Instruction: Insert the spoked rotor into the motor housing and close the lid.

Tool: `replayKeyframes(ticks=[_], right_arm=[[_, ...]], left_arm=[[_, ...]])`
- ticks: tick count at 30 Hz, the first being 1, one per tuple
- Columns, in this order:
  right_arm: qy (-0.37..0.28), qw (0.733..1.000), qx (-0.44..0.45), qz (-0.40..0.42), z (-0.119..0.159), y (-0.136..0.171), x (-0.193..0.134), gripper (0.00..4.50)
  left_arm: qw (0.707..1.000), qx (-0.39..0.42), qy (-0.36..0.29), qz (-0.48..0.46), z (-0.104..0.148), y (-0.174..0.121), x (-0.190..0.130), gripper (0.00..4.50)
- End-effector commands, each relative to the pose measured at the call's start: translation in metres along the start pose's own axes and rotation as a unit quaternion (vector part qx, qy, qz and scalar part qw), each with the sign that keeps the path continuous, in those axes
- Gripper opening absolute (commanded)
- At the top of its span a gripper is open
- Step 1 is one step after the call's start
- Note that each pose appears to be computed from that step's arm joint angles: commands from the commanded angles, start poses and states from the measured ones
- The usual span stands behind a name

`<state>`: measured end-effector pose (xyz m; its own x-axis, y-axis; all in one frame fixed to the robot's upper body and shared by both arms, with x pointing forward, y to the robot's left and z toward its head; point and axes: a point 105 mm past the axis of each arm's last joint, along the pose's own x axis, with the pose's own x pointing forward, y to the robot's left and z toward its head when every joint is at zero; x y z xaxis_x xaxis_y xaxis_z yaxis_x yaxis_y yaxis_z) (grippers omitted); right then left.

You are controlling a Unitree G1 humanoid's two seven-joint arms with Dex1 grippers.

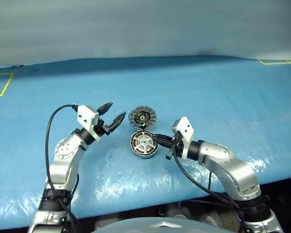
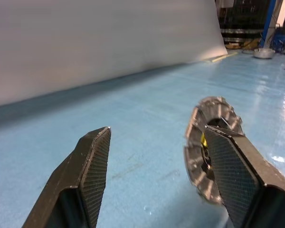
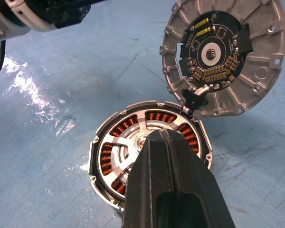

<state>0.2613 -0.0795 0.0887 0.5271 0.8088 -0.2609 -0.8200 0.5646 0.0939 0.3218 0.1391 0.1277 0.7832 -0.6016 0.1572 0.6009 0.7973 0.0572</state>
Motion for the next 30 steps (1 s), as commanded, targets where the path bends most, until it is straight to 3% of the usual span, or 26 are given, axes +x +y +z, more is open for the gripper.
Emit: replayKeyframes(ticks=[1,7,13,19,26,30], right_arm=[[-0.015,1.0,-0.017,-0.003,0.008,0.003,-0.004,0.0],[-0.017,1.0,-0.011,0.024,0.01,0.015,-0.017,0.0],[-0.026,0.999,-0.007,0.022,0.011,0.025,-0.033,0.0],[-0.061,0.997,0.002,-0.042,0.02,0.018,-0.043,0.0],[-0.038,0.997,0.004,-0.066,0.009,0.018,-0.045,0.0],[-0.041,0.996,0.004,-0.08,0.01,0.014,-0.048,0.0]], left_arm=[[1.0,0.012,-0.004,0.013,0.004,0.018,0.01,2.06],[0.999,-0.017,0.025,-0.017,-0.012,0.027,0.043,0.02],[0.99,-0.025,0.02,-0.136,-0.01,-0.001,0.063,0.02],[0.984,0.017,0.032,-0.176,-0.014,-0.015,0.075,0.02],[0.971,0.067,0.064,-0.219,-0.026,-0.023,0.073,0.02],[0.947,0.108,0.047,-0.299,-0.014,-0.045,0.061,0.02]])
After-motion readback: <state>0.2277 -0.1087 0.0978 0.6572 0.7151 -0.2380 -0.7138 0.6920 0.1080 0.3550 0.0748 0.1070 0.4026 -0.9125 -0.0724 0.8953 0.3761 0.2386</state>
